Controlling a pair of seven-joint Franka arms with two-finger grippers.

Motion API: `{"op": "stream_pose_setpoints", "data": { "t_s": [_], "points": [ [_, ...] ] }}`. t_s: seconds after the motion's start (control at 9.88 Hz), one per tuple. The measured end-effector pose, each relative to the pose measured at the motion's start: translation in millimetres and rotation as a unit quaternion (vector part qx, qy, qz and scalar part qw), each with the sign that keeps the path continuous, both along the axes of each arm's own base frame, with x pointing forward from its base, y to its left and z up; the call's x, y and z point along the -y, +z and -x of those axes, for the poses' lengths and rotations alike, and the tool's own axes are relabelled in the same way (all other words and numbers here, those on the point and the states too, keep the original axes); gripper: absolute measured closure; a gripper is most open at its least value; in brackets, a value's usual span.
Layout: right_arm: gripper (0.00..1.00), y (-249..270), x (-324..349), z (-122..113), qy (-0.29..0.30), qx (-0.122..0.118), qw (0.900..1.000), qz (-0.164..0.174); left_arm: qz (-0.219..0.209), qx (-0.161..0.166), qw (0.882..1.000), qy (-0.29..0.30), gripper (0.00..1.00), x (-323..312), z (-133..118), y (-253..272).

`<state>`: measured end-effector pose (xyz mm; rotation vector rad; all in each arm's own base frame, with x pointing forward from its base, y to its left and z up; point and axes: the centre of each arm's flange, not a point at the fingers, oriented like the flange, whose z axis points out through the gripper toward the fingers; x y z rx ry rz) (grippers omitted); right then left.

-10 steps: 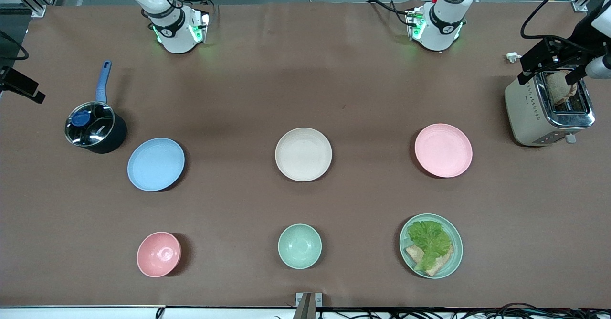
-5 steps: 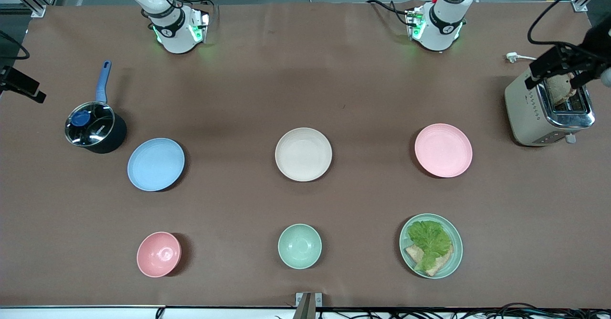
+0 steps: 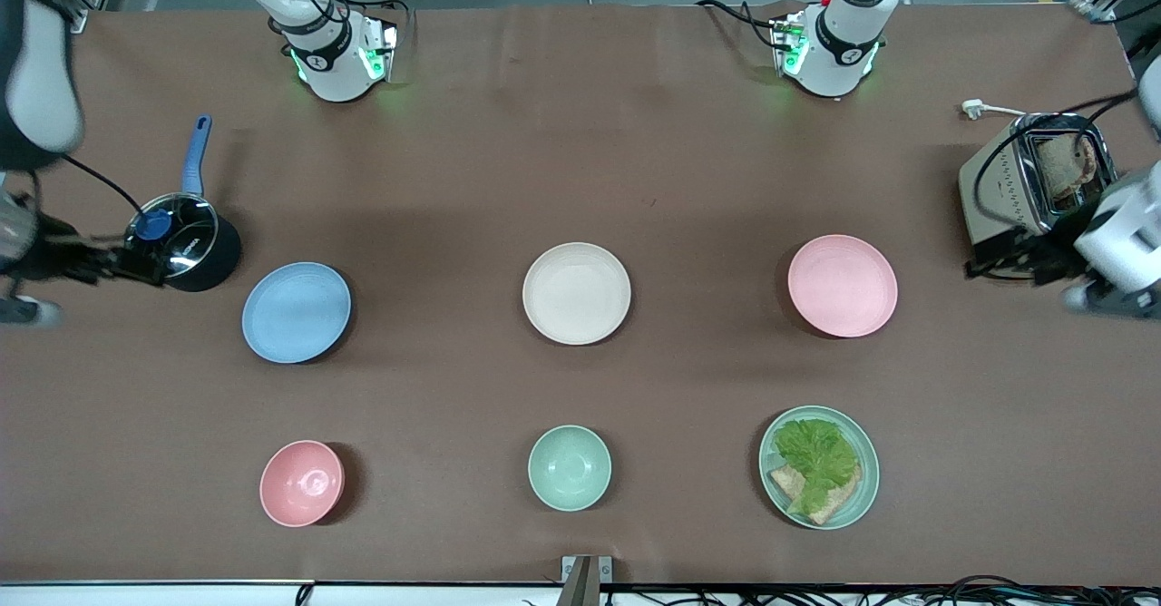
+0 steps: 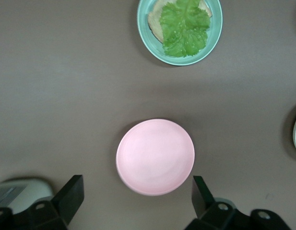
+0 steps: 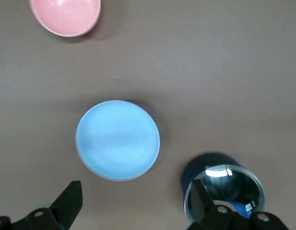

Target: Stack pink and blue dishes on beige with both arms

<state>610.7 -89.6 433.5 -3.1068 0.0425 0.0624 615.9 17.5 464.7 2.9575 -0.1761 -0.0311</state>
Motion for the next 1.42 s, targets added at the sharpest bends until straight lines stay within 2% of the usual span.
{"op": "stream_pose_setpoints", "data": {
  "t_s": [0.2, 0.41, 0.61, 0.71, 0.81, 0.91, 1.01, 1.11, 1.22, 1.32, 1.42],
  "points": [
    [0.02, -92.5, 16.6, 4.9, 0.024, 0.015, 1.0, -0.014, 0.031, -0.034, 0.998, -0.039, 0.0, -10.5, 11.8, -74.7],
    [0.02, -159.8, 29.5, 17.0, 0.045, 0.025, 0.998, -0.02, 0.033, -0.064, 0.996, -0.045, 0.04, -11.7, 21.1, -129.3],
    [0.04, -201.5, 37.9, 29.1, 0.046, 0.031, 0.998, -0.038, 0.03, -0.104, 0.993, -0.034, 0.11, -21.0, 30.0, -185.5],
    [0.09, -217.6, 39.0, 38.8, 0.035, 0.029, 0.998, -0.05, 0.027, -0.118, 0.992, -0.029, 0.19, -28.3, 32.2, -210.2],
    [0.12, -227.6, 37.6, 47.2, 0.029, 0.024, 0.998, -0.057, 0.024, -0.126, 0.991, -0.024, 0.21, -33.8, 33.8, -229.3],
    [0.22, -232.0, 37.1, 51.7, 0.026, 0.02, 0.998, -0.06, 0.021, -0.13, 0.991, -0.02, 0.24, -39.1, 34.7, -243.2],
    [0.27, -234.3, 36.9, 53.8, 0.021, 0.019, 0.998, -0.063, 0.019, -0.133, 0.991, -0.016, 0.25, -43.2, 35.6, -252.9],
    [0.42, -235.6, 37.0, 54.7, 0.012, 0.019, 0.997, -0.069, 0.018, -0.136, 0.991, -0.012, 0.26, -46.8, 37.2, -262.3],
    [0.61, -238.6, 37.0, 55.8, 0.001, 0.019, 0.997, -0.076, 0.017, -0.139, 0.99, -0.009, 0.35, -50.3, 40.0, -271.4],
    [0.75, -242.2, 37.1, 56.8, -0.005, 0.018, 0.997, -0.08, 0.016, -0.143, 0.99, -0.006, 0.51, -52.5, 43.1, -278.4],
    [0.89, -243.9, 37.1, 57.0, -0.006, 0.017, 0.997, -0.081, 0.016, -0.146, 0.989, -0.006, 0.61, -53.1, 45.2, -282.9]
  ]
}}
